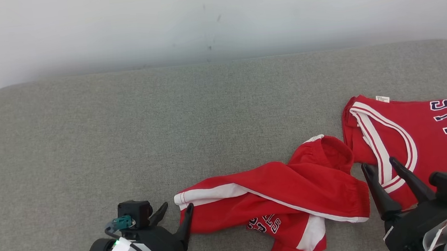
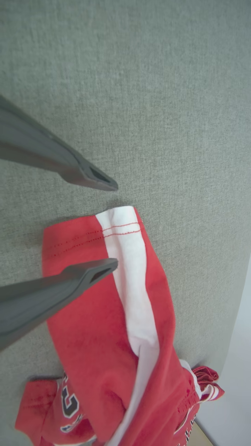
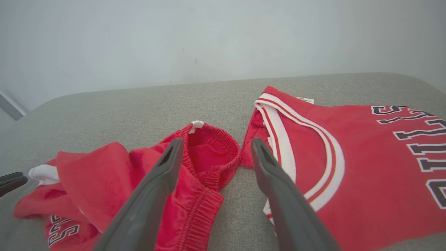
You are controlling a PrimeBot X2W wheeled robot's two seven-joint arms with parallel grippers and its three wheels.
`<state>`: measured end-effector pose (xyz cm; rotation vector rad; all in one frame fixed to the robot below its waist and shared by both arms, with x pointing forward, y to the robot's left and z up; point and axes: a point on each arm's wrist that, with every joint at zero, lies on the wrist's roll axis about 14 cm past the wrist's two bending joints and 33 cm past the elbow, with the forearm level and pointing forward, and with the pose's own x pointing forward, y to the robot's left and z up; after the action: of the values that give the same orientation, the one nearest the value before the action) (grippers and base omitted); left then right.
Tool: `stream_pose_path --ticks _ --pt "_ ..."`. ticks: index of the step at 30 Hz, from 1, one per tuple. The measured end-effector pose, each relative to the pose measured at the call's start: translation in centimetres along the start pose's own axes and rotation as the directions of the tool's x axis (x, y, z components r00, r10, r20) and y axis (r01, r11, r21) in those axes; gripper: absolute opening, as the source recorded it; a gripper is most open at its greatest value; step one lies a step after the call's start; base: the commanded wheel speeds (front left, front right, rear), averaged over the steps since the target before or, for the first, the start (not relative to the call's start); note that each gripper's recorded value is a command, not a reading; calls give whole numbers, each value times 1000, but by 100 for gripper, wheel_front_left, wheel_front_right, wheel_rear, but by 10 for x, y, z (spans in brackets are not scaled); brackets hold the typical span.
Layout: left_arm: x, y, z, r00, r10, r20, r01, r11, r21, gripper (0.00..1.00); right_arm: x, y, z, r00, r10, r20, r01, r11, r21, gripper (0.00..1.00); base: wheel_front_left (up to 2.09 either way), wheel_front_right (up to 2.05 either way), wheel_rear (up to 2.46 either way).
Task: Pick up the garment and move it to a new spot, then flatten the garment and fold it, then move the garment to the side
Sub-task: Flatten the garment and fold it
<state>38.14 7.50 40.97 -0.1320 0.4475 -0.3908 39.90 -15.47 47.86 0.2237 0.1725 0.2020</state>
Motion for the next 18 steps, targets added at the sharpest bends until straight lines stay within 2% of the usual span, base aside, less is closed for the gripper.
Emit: stream_pose_path --ticks 12,15,16,18 --pt "7 0 -7 999 8 -34 -9 1000 -27 100 2 -4 0 1000 -12 -2 12 1000 0 100 0 0 0" --pt "8 -2 -7 999 3 -39 -4 1000 -29 82 2 -5 0 1000 -14 -6 14 1000 -2 100 0 0 0" --pt "9 -2 -8 999 3 -41 -4 1000 -30 47 2 -5 -1 1000 -14 -10 14 1000 -2 100 0 0 0" --pt "9 -1 -8 999 4 -43 -5 1000 -30 39 2 -5 -1 1000 -13 -11 13 1000 -2 100 0 0 0"
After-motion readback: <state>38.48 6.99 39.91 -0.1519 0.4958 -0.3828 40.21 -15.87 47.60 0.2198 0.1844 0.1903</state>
